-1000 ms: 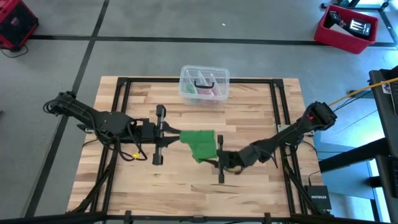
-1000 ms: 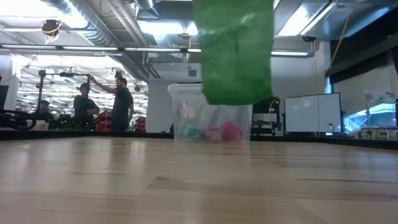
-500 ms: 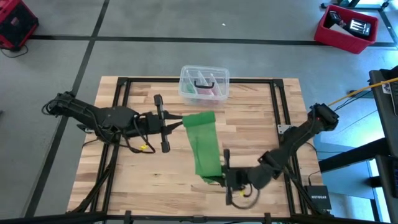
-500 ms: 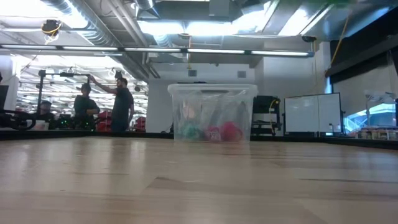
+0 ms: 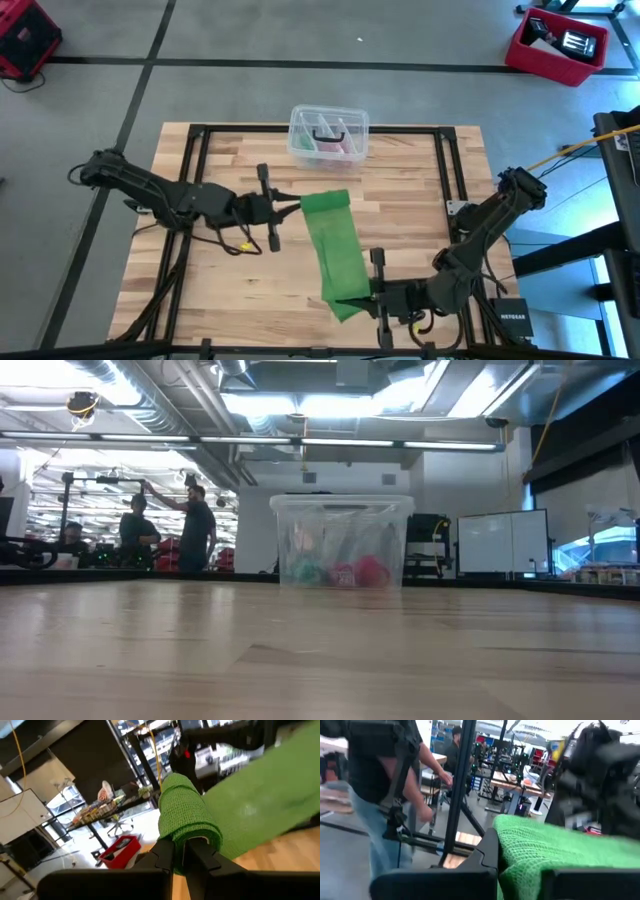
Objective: Roll bandage
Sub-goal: Roll the green bandage
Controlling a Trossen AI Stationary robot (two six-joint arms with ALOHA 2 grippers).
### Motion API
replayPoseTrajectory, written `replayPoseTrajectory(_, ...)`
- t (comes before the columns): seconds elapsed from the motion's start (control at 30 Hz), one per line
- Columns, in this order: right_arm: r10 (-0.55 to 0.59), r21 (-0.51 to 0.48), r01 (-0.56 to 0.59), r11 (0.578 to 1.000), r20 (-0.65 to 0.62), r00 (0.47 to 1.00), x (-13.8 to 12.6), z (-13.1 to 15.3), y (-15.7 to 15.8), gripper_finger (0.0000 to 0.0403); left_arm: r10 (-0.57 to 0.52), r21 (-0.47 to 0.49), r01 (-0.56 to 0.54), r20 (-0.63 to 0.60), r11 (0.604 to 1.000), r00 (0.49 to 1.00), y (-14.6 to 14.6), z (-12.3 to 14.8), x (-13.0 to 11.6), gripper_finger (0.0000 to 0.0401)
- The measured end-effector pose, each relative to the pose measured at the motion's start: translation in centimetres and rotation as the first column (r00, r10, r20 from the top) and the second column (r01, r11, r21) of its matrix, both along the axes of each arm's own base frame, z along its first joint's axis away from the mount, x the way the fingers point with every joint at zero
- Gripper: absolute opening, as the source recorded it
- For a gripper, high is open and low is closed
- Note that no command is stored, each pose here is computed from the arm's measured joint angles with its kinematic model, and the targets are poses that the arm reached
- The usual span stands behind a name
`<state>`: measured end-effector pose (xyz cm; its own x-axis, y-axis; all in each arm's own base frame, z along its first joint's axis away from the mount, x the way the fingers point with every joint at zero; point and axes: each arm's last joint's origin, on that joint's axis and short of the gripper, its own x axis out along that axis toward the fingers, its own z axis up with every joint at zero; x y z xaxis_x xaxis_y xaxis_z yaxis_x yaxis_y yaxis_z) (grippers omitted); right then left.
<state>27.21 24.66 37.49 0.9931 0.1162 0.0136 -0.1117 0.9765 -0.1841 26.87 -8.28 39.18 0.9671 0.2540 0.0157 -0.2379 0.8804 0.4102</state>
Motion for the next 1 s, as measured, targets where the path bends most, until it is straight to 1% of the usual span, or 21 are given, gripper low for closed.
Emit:
replayPoseTrajectory(0.17, 0.003, 0.025, -0.004, 1.000, 0.030, 1.000, 0.0, 1.4, 0.0, 0.0005, 0.043, 0.036, -0.039, -0.095, 0.999, 0.995, 0.1, -3.0, 1.6, 0.0017)
replayPoseTrajectory(0.37, -0.004, 0.060, -0.001, 0.998, 0.085, 0.996, -0.2, 4.0, -0.2, 0.0005, 0.041, 0.077, -0.027, -0.185, 0.997, 0.982, -0.6, -6.1, 2.8, 0.0017)
replayPoseTrajectory(0.5, -0.047, 0.081, 0.037, 0.996, 0.130, 0.990, -0.1, 6.2, -1.0, 0.0005, 0.029, 0.098, -0.005, -0.236, 0.995, 0.971, -1.3, -7.7, 3.3, 0.0017)
replayPoseTrajectory(0.7, -0.176, 0.073, 0.166, 0.983, 0.177, 0.968, 0.5, 9.0, -3.0, 0.0005, -0.003, 0.140, 0.046, -0.292, 0.989, 0.956, -3.1, -9.6, 4.0, 0.0017)
replayPoseTrajectory(0.8, -0.237, 0.038, 0.234, 0.971, 0.183, 0.954, 1.1, 9.9, -4.3, 0.0005, -0.019, 0.150, 0.070, -0.318, 0.986, 0.948, -4.1, -10.6, 4.3, 0.0017)
replayPoseTrajectory(1.0, -0.344, -0.026, 0.351, 0.936, 0.148, 0.927, 2.5, 10.0, -6.9, 0.0005, -0.049, 0.163, 0.115, -0.360, 0.980, 0.932, -5.9, -12.2, 4.5, 0.0017)
